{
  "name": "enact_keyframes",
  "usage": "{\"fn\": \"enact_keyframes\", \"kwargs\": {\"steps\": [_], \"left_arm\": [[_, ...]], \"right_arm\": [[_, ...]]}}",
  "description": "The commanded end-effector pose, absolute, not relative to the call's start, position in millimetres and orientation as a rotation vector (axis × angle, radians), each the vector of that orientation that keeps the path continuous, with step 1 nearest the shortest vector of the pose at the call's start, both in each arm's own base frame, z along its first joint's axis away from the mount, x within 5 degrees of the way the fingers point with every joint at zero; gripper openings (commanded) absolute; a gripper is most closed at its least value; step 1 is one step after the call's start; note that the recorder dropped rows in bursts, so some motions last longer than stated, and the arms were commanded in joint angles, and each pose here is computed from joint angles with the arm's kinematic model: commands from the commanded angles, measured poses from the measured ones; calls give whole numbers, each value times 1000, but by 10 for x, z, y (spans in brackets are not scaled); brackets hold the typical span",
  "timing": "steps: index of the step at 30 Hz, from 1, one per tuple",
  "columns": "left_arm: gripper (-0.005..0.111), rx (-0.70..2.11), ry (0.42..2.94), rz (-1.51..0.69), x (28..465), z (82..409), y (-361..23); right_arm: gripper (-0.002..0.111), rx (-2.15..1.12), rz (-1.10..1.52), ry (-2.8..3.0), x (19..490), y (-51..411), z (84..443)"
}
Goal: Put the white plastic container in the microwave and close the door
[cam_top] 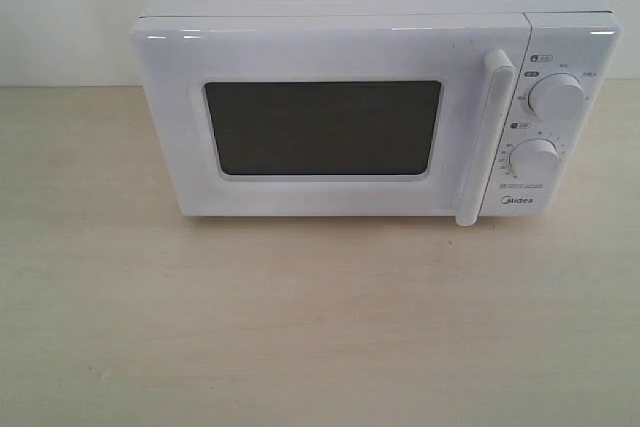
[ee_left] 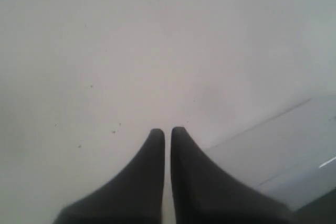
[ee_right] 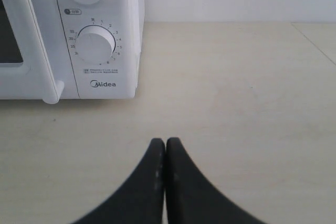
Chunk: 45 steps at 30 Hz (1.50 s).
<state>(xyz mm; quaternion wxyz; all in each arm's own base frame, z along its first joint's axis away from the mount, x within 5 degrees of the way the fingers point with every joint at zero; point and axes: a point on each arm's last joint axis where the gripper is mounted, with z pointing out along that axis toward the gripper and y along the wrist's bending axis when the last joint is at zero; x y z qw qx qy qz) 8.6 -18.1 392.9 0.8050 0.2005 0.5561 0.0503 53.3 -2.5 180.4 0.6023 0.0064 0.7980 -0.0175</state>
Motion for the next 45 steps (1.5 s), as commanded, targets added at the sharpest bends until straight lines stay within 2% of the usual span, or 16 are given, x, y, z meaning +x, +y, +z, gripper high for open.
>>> {"fn": "enact_keyframes", "kwargs": {"steps": [1, 10, 16, 20, 26, 36, 45], "left_arm": [[4, 376, 1244, 165, 155, 3505, -151], [4, 164, 1405, 44, 395, 2726, -89], [4, 121, 1502, -9, 487, 2414, -85], [4, 62, 1517, -62, 503, 2353, -79], [4, -200, 1488, -287, 514, 2334, -47], [4, -226, 1569, -225, 563, 2054, -6], [4, -172, 1582, -161, 565, 2036, -1]], "right_arm": [[0, 17, -52, 1844, 530, -31, 1808], [0, 17, -53, 1842, 531, -31, 1809], [0, 17, -53, 1842, 531, -31, 1809], [0, 17, -53, 1842, 531, -31, 1809], [0, 17, -53, 1842, 531, -31, 1809], [0, 17, -53, 1842, 531, -31, 1809], [0, 17, -53, 1842, 531, -31, 1809]]}}
